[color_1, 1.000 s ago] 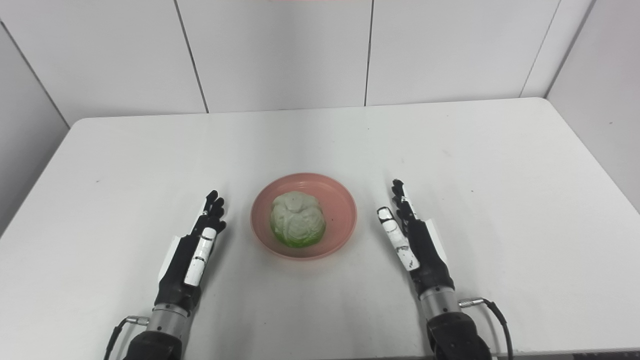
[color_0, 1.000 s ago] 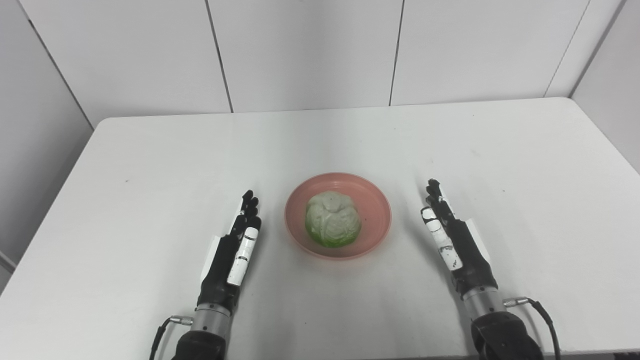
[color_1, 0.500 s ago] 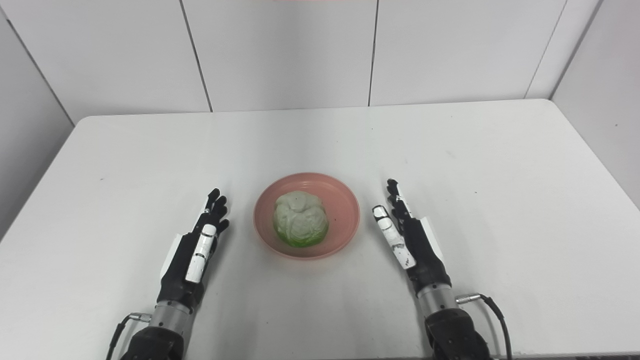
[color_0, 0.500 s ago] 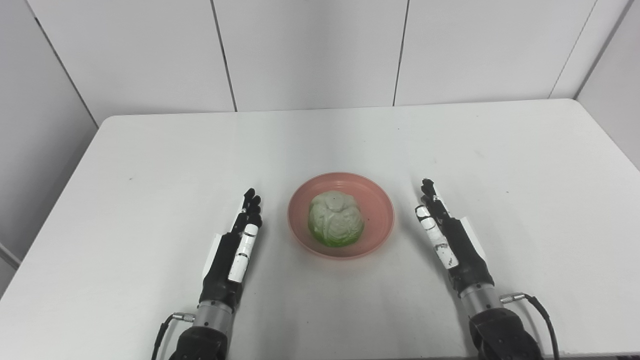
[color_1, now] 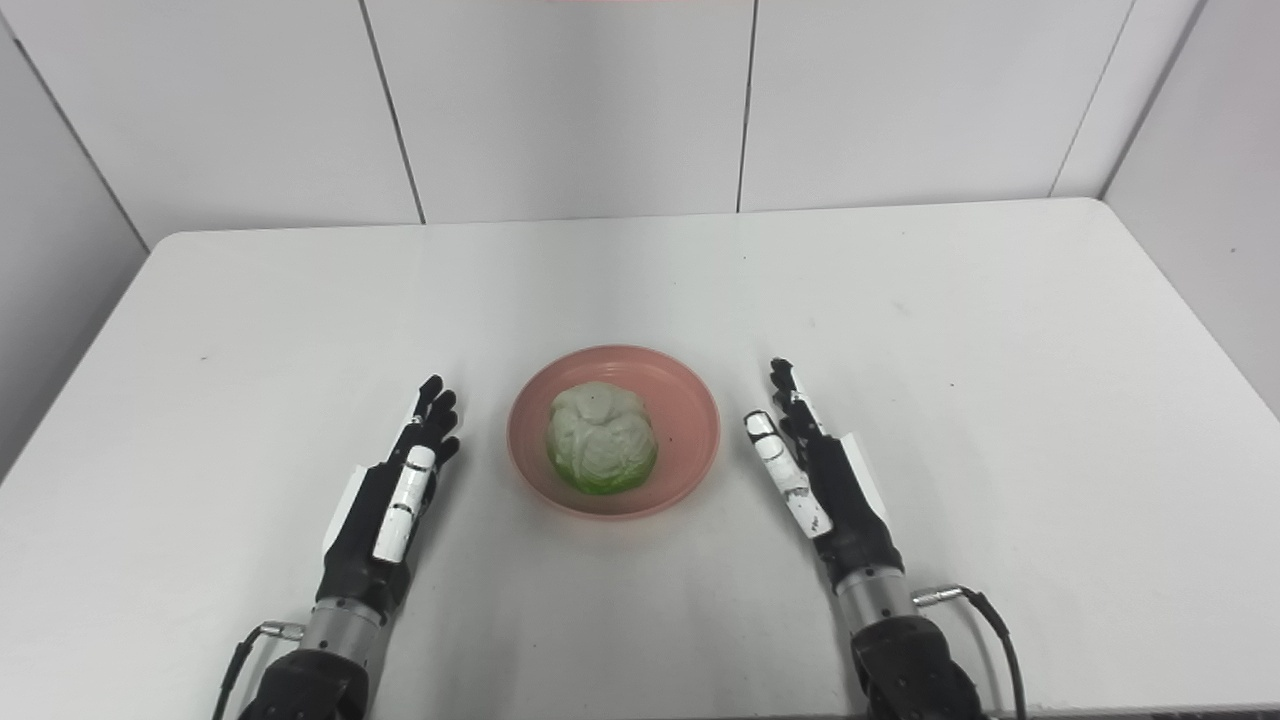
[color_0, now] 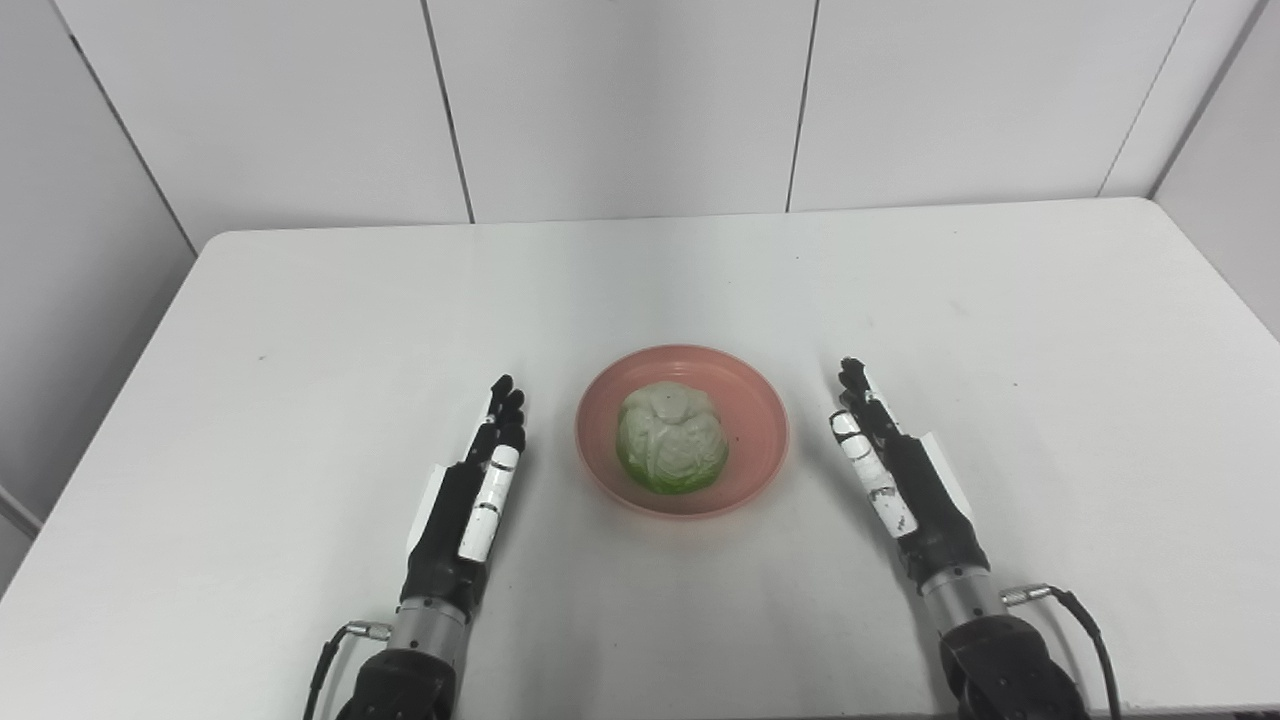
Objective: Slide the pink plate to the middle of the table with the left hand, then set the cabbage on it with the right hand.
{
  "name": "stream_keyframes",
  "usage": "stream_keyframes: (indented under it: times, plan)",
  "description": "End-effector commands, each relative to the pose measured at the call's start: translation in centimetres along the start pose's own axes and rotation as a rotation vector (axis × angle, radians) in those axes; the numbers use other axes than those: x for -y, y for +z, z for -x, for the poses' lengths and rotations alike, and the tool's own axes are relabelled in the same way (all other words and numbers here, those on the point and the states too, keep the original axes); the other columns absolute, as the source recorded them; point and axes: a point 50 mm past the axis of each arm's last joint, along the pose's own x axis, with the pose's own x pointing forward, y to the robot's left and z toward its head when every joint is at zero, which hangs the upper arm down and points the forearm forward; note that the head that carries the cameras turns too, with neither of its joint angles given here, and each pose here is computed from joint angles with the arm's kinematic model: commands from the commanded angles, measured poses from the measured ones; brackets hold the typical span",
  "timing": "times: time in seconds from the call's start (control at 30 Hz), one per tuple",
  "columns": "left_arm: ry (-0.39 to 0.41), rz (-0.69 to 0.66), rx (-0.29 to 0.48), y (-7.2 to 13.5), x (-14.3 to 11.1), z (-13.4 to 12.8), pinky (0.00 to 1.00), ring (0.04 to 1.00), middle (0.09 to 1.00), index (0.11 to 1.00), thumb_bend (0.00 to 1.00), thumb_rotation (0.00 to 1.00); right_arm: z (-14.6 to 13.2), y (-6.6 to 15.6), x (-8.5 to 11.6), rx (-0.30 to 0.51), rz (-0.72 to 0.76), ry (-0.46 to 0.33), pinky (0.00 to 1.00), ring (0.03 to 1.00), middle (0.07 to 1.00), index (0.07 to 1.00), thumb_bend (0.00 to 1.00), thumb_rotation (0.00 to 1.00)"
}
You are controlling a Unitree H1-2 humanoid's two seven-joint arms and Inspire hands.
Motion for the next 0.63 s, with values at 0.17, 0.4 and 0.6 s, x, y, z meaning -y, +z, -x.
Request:
stream_keyframes:
  times: [0.17, 0.4, 0.6]
  plan:
    - [-0.014, -0.003, 0.036, 0.98, 0.0, -0.74, 1.0, 1.0, 1.0, 1.0, 0.52, 1.0, -0.8, 1.53, 0.03, 0.082, 0.004, 0.005, 0.97, 0.972, 0.975, 0.971, 0.41, 1.0]
    - [-0.016, -0.003, 0.035, 1.07, 0.08, -0.76, 1.0, 1.0, 1.0, 1.0, 0.53, 1.0, -0.82, 1.57, 0.04, 0.081, 0.01, 0.014, 0.98, 0.976, 0.975, 0.973, 0.41, 1.0]
    - [-0.018, -0.004, 0.038, 0.98, -0.02, -0.73, 1.0, 1.0, 1.0, 1.0, 0.51, 1.0, -0.79, 1.57, 0.04, 0.082, 0.008, 0.013, 0.97, 0.975, 0.972, 0.968, 0.41, 1.0]
